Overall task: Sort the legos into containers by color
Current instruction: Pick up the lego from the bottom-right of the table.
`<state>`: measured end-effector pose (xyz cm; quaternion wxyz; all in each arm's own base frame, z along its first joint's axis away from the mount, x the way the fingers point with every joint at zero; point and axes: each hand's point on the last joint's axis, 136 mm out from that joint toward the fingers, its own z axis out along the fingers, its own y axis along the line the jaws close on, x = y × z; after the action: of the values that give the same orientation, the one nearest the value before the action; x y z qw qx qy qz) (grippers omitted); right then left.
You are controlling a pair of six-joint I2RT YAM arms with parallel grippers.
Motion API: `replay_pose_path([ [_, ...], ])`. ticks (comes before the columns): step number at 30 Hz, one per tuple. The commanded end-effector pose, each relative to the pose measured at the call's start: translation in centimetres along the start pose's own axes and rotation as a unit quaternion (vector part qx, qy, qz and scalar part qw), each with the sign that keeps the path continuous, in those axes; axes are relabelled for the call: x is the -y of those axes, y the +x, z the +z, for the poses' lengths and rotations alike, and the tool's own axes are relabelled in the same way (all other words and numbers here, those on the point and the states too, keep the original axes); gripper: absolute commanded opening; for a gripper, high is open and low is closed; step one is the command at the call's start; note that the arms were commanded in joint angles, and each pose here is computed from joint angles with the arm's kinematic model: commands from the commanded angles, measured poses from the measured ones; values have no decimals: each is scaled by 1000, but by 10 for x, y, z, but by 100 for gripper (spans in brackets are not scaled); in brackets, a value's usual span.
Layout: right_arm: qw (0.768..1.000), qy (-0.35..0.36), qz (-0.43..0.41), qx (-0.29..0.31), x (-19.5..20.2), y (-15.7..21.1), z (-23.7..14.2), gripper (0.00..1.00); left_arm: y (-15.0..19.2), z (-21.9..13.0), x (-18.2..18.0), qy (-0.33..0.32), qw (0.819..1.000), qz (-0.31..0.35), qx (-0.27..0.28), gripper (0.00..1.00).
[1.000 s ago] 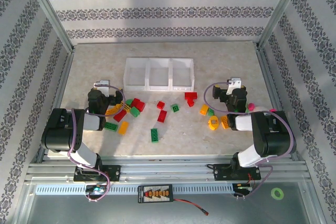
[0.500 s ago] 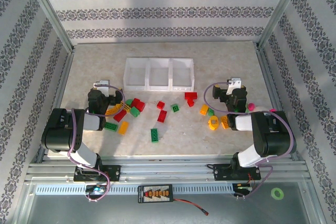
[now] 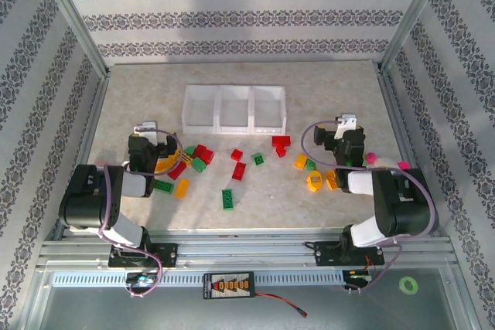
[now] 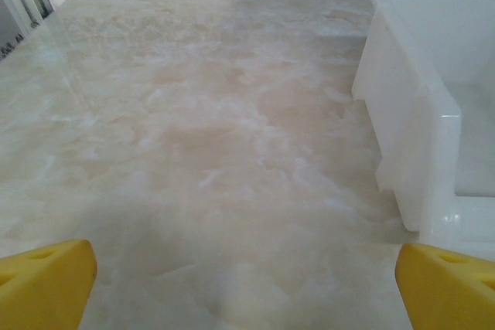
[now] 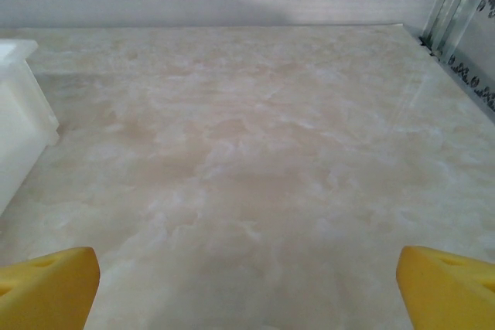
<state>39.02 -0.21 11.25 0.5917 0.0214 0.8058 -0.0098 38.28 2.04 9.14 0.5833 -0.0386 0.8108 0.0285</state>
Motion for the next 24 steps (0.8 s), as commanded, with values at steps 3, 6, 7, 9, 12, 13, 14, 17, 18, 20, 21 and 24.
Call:
replay_pose_path([
  [3,1000,-1,-4,13,-4,-34,-17,98,-43,-26,2,1,999,-4,42,99],
  [6,1000,-13,3,14,-12,-46,-27,98,-62,-42,12,16,999,1,51,99],
  [7,1000,-17,1,11,-15,-49,-31,98,-66,-46,16,22,998,5,53,99],
  [9,1000,-27,-2,-2,-25,-55,-40,98,-74,-58,33,45,997,17,56,99],
  [12,999,-35,0,-25,-34,-59,-55,98,-82,-74,62,86,994,40,57,99],
  [13,999,-35,3,-37,-35,-58,-59,98,-83,-79,71,99,992,45,58,99],
  [14,998,-35,8,-52,-37,-56,-63,98,-84,-86,84,121,990,51,59,99],
  [17,994,-37,13,-99,-41,-46,-76,98,-85,-104,122,183,979,69,62,99],
  [18,992,-37,13,-117,-42,-41,-81,98,-85,-111,134,204,974,77,61,99],
  [20,988,-38,20,-150,-44,-30,-90,98,-81,-124,159,248,962,95,58,99],
  [21,984,-43,26,-169,-47,-23,-95,98,-79,-131,172,270,955,107,58,99],
  [24,972,-52,39,-224,-58,-3,-110,98,-72,-155,207,339,928,143,61,99],
])
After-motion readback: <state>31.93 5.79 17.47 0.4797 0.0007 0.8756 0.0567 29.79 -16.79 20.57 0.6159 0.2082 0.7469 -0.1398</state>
